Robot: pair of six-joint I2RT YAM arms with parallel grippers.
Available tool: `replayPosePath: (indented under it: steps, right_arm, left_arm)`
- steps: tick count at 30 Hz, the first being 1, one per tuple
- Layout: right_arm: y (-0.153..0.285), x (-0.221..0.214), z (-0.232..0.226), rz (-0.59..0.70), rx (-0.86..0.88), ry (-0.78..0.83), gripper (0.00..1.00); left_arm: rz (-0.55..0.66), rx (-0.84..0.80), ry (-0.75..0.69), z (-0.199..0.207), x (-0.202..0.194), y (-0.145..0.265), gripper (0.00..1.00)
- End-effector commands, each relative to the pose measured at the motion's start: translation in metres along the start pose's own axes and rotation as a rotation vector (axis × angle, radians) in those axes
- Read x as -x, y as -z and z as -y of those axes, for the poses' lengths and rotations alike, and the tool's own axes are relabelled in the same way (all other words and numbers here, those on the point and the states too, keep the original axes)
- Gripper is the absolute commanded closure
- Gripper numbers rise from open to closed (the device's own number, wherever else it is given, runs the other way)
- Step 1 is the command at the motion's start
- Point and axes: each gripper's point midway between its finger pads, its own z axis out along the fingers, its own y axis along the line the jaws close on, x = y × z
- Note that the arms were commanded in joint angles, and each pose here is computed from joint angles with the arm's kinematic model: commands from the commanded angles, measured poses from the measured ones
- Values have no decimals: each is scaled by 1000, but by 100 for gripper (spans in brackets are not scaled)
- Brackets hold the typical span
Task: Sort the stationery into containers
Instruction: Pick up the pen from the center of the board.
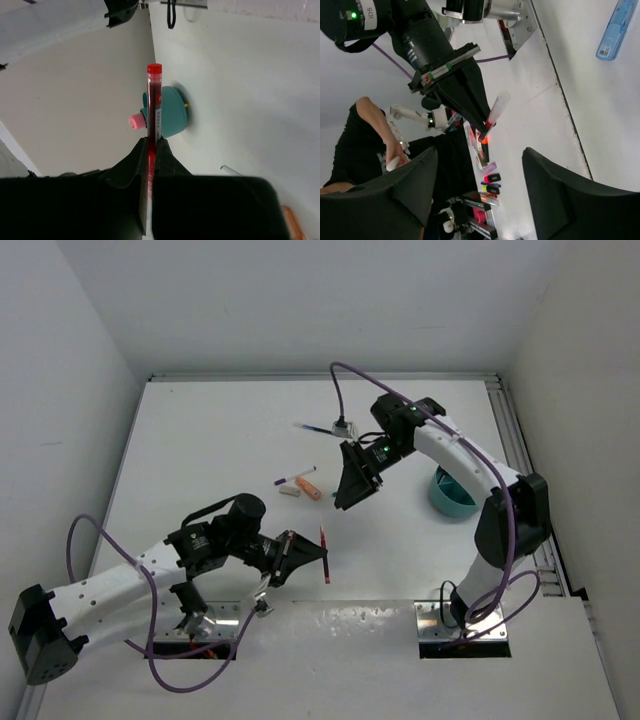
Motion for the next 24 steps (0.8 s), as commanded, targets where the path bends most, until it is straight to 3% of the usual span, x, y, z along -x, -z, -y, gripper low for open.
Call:
replayPosePath:
  steps: [1,16,20,21,22,24]
  right_arm:
    - [-11,6,-12,-32,-9,83,34]
    - [-48,0,5,-153,-117,147,43]
    - [-50,3,4,-154,-113,151,62]
    - [-50,4,4,-155,-112,150,68]
    - [-50,3,4,-157,-111,144,81]
    - [-49,2,4,-161,-107,172,93]
  left_arm:
    - [18,71,-713,-52,17,0,100]
    - [12,54,-711,-61,14,-5,100]
    - [17,49,-714,-59,14,-6,100]
    - [19,51,-715,-59,14,-7,100]
    - [19,47,-713,-57,14,-7,100]
    - [18,43,-706,-55,14,-8,100]
